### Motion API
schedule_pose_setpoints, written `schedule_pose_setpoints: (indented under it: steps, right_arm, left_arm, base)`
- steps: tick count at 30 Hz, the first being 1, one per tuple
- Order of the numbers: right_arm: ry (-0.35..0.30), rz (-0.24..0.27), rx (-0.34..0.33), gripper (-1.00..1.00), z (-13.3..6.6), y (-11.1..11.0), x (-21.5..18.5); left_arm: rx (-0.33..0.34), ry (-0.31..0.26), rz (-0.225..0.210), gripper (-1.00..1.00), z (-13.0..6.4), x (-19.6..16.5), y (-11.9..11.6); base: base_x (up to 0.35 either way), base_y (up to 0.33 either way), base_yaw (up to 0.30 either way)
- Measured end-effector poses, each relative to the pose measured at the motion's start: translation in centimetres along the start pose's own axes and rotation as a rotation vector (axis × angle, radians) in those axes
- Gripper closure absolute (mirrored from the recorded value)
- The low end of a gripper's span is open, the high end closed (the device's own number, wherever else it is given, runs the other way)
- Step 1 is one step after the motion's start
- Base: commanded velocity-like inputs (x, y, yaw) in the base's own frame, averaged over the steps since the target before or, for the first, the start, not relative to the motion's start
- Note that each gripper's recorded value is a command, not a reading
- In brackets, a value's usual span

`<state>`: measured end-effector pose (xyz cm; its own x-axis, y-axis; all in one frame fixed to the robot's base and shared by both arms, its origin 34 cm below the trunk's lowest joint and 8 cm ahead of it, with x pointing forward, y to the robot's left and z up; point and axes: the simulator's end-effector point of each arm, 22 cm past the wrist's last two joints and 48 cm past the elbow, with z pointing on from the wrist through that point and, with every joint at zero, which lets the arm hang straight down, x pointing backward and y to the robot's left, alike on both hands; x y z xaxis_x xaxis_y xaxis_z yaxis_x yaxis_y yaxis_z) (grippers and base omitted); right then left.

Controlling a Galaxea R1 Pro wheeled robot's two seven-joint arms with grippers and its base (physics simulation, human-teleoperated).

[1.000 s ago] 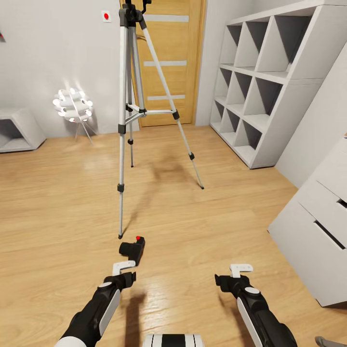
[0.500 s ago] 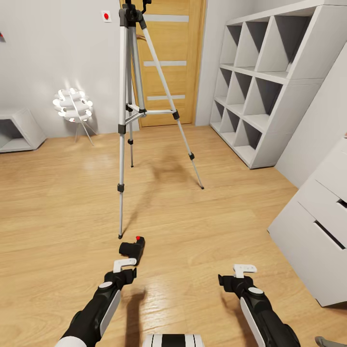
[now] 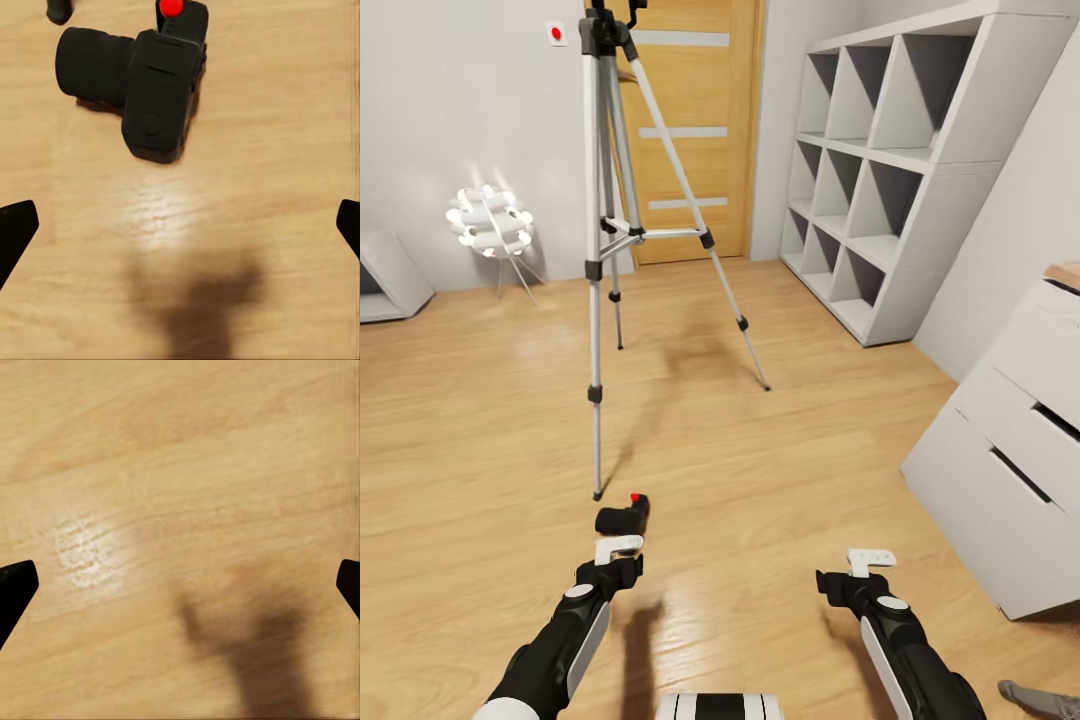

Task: Attach the digital camera to the camera tripod in the bedroom.

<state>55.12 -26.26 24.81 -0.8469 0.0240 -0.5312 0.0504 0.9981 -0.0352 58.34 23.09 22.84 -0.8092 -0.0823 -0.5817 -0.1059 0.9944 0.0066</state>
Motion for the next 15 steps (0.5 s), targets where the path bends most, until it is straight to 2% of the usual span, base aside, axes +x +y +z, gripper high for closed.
schedule_pose_setpoints:
  steps: [15]
  right_arm:
    - [-0.003,0.000,0.006,-1.00,0.00,-0.20,-0.05]
  left_arm:
    - [-0.005,0.001,0.002,-1.00,0.03,0.05,0.32]
  base:
    - [0.000,0.000,-0.227]
